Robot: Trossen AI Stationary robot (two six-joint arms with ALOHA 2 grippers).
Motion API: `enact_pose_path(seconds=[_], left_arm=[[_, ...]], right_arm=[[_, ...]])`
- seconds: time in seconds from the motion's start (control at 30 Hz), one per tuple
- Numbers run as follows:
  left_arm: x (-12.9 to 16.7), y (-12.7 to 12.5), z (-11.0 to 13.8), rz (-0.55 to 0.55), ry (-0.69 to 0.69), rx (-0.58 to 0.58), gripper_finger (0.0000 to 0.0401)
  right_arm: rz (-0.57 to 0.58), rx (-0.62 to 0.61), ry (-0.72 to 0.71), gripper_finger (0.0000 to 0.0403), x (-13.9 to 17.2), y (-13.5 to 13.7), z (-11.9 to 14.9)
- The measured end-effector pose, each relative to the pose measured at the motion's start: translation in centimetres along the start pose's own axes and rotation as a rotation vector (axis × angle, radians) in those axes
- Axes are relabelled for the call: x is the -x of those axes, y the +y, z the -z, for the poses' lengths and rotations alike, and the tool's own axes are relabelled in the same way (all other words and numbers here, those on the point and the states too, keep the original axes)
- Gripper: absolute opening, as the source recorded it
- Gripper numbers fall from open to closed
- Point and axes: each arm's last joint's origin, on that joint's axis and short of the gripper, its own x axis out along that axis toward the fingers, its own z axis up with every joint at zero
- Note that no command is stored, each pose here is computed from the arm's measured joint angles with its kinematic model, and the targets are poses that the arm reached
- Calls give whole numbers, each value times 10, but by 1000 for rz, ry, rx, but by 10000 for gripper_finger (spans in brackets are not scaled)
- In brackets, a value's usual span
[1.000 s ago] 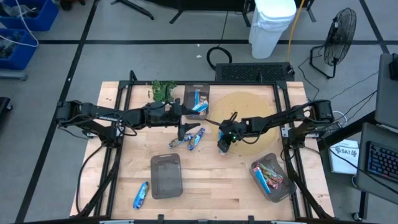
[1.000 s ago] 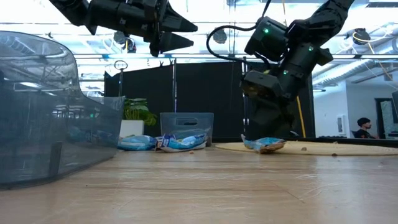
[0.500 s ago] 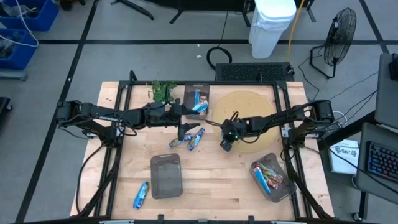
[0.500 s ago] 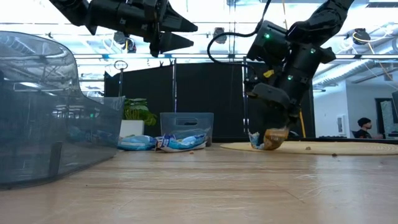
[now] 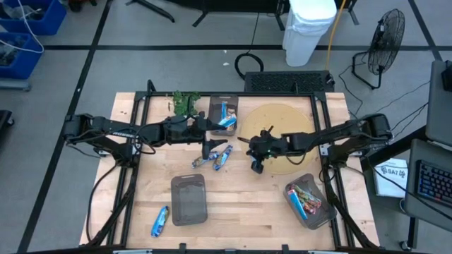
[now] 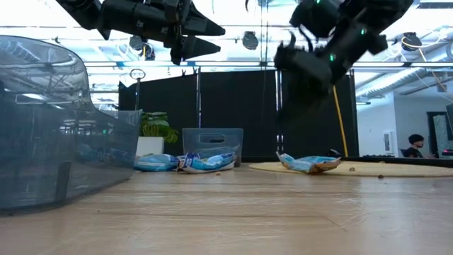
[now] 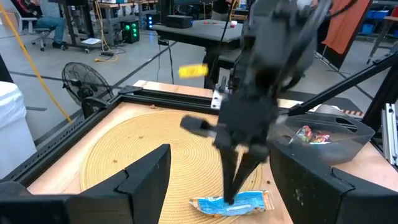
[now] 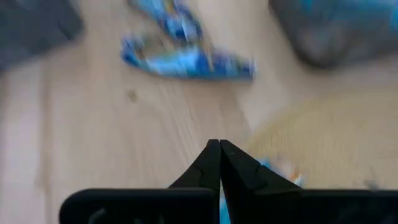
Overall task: Pick and place Granola Bars by type
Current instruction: Put the yellow granola bar into the top black bin
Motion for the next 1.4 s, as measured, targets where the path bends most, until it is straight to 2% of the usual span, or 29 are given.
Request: enact_pose_path(seconds=[0.07,0.13,0.27,0.4,0.6,0.77,1.0,1.17,1.27,1.4], left_arm=[[0,0,0,0,4,0,273],[0,0,1,0,5,0,273],[0,0,1,0,9,1,273],[0,0,1,0,14,2,273],[0,0,1,1,6,3,273],[0,0,0,2,4,6,273],[0,0,1,9,6,8,273],[0,0,1,14,6,9,273],[0,0,1,14,6,8,273],[0,0,0,14,1,8,273]], right_arm=[[-9,3,-56,0,10,1,-7],[-29,-21,-49,1,18,0,-8],[-17,-28,57,23,24,-4,1],[-33,-123,209,89,27,-10,13],[-60,-242,299,199,20,-9,20],[-59,-262,328,233,6,-5,25],[-30,-282,382,219,-12,-5,35],[-34,-283,369,192,-14,-4,34],[-34,-275,370,151,-15,-4,34],[-44,-229,367,60,-15,-4,34]])
